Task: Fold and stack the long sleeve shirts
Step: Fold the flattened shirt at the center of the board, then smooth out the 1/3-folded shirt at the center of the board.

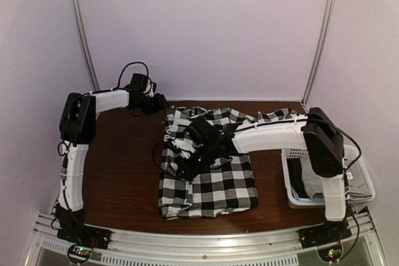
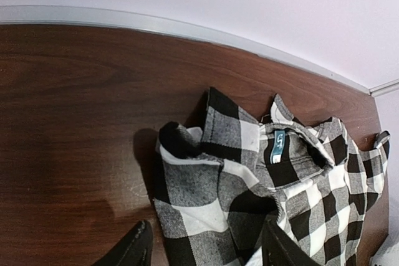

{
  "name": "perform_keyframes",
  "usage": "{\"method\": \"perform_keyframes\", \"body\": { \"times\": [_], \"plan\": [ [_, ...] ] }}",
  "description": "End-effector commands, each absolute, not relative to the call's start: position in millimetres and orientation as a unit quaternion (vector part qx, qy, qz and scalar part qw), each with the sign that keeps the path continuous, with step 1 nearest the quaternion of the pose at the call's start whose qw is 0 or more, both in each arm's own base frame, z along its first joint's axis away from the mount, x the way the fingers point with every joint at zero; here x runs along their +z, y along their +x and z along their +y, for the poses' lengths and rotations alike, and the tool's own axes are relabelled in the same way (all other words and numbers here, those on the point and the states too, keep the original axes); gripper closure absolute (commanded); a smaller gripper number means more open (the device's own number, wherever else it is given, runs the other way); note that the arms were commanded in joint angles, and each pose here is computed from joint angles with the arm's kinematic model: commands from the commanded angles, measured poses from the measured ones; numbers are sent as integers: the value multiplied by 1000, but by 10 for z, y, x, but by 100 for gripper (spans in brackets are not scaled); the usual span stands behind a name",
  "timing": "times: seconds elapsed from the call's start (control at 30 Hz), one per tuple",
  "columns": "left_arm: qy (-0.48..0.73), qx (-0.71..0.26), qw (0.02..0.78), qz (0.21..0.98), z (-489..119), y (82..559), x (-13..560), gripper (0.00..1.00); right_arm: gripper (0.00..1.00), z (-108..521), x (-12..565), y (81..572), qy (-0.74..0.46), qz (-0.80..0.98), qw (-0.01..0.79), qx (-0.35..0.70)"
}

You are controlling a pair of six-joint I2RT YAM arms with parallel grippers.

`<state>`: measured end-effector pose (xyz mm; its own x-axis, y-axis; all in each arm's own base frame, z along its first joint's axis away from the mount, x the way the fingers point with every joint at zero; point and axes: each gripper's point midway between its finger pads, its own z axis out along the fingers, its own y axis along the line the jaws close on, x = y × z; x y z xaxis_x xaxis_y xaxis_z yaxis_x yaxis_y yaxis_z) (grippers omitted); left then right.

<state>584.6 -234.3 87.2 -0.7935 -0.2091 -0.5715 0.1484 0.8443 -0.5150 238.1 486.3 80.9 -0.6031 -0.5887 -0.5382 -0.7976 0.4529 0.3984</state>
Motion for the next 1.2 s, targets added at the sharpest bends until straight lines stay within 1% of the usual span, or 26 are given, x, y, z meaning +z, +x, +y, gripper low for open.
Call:
{"method": "perform_keyframes", "body": {
  "times": [0.0, 0.23, 0.3, 0.37, 0.43, 0.57, 0.63, 0.73, 0.83, 1.0, 1.17],
  "plan": [
    [-9, -270, 351, 897, -2264, 5817, 1162, 38, 81, 4900, 778, 2279, -430, 830, 150, 322],
    [4, -274, 350, 896, -2233, 5615, 1303, 36, 54, 4931, 1082, 2217, -439, 811, 163, 351],
    [9, -286, 344, 894, -2252, 5514, 1313, 36, 51, 4931, 1195, 2236, -439, 807, 174, 355],
    [15, -303, 335, 892, -2304, 5386, 1315, 37, 53, 4927, 1280, 2290, -431, 808, 185, 357],
    [24, -320, 326, 889, -2396, 5234, 1318, 39, 60, 4906, 1335, 2396, -416, 812, 195, 360],
    [47, -366, 296, 881, -2710, 4914, 1277, 43, 81, 4839, 1309, 2658, -371, 825, 207, 372],
    [52, -381, 280, 879, -2857, 4784, 1218, 45, 87, 4835, 1253, 2731, -359, 828, 202, 379],
    [61, -405, 259, 875, -3098, 4659, 1087, 46, 91, 4862, 1112, 2767, -352, 833, 195, 380],
    [63, -404, 252, 877, -3208, 4722, 973, 48, 93, 4858, 944, 2765, -345, 840, 185, 376],
    [47, -370, 273, 887, -3233, 5107, 815, 49, 93, 4746, 654, 2704, -336, 853, 169, 363],
    [21, -337, 294, 894, -3197, 5600, 652, 52, 94, 4680, 482, 2595, -333, 858, 155, 360]
  ]
}}
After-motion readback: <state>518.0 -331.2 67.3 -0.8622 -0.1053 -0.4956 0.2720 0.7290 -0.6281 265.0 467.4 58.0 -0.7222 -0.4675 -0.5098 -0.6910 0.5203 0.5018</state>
